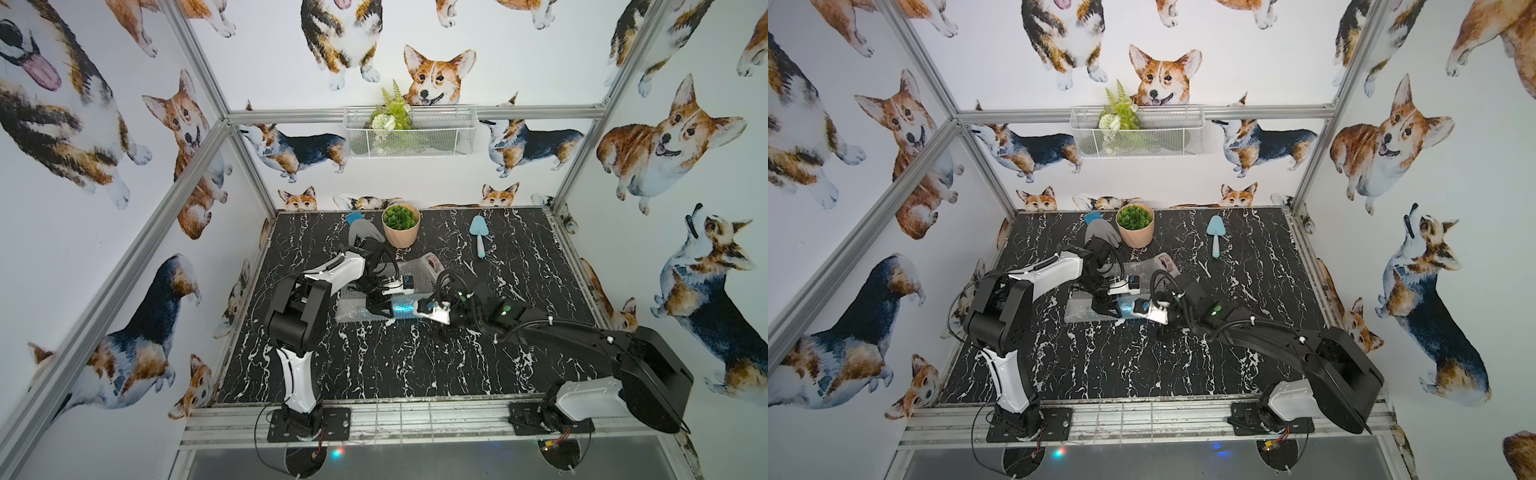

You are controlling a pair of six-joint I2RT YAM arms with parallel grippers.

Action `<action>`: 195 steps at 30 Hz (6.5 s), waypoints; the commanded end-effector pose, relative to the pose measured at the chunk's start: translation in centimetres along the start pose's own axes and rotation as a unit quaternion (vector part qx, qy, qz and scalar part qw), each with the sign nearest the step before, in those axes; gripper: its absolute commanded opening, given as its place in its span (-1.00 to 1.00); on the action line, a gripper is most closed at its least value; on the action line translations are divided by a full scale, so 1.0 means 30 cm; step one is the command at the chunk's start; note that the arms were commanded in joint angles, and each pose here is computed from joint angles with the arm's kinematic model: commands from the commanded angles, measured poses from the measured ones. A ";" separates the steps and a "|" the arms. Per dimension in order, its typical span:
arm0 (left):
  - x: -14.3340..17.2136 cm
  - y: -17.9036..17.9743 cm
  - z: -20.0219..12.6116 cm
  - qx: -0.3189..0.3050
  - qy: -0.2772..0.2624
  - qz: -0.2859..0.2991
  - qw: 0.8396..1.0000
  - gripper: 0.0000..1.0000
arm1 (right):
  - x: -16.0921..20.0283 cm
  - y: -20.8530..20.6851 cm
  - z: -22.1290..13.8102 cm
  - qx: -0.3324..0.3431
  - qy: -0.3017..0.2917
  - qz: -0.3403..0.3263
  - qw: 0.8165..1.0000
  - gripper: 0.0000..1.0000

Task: Wrap wine bottles in bubble wrap
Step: Wrap the wine bottle in bubble wrap.

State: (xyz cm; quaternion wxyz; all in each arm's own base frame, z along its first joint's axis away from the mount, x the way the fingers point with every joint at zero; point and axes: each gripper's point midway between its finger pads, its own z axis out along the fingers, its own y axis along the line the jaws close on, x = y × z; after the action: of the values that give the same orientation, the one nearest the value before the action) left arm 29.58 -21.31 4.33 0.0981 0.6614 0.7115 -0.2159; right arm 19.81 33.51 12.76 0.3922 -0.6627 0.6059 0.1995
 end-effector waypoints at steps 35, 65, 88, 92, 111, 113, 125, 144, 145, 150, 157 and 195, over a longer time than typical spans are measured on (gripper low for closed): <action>-0.025 -0.083 -0.097 0.053 -0.005 -0.053 0.997 0.86 | 0.177 -0.133 0.373 0.022 0.142 -0.190 0.971 -0.03; 0.069 -0.267 -0.155 -0.212 0.001 0.157 0.965 0.96 | 0.108 0.033 0.301 -0.347 0.136 0.265 0.889 0.10; 0.089 -0.183 0.042 -0.181 0.051 0.187 0.964 0.14 | 0.074 -0.003 0.326 -0.349 0.124 0.281 0.886 0.38; 0.099 -0.174 0.044 -0.166 0.065 0.172 0.969 0.09 | 0.044 -0.057 0.294 -0.317 0.109 0.275 0.901 0.52; 0.044 -0.171 0.025 0.072 0.022 -0.012 0.997 0.10 | 0.094 -0.218 -0.115 0.022 0.006 0.133 0.991 0.59; 0.044 -0.157 0.024 0.078 0.019 -0.023 0.997 0.10 | 0.057 -0.172 -0.087 0.028 -0.009 0.087 0.996 0.60; 0.053 -0.150 0.028 0.118 0.017 -0.058 0.991 0.17 | 0.073 -0.123 0.187 0.059 0.052 -0.157 0.984 0.66; 0.032 -0.137 -0.019 0.112 -0.009 -0.070 0.991 0.55 | 0.130 -0.066 0.307 -0.008 0.094 -0.147 0.985 0.13; 0.026 -0.139 -0.031 0.108 -0.013 -0.068 0.992 0.63 | 0.127 -0.063 0.305 -0.012 0.093 -0.142 0.985 0.11; 0.026 -0.127 -0.094 0.065 -0.001 -0.059 0.996 0.75 | 0.101 -0.058 0.302 -0.036 0.094 -0.078 0.992 0.07; 0.051 -0.039 -0.273 -0.071 -0.009 -0.067 0.995 0.99 | 0.049 -0.051 0.316 -0.087 0.080 0.063 0.991 0.05; 0.054 0.095 -0.356 -0.209 -0.049 -0.158 0.964 1.00 | -0.018 -0.208 0.155 -0.045 0.028 0.197 0.979 0.64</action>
State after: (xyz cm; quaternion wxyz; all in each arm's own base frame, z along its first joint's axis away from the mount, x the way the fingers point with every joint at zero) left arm 33.32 -14.25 11.27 0.2051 0.5135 0.8286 -0.0874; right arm 26.36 37.44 10.55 0.2838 -0.5675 0.7246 0.2689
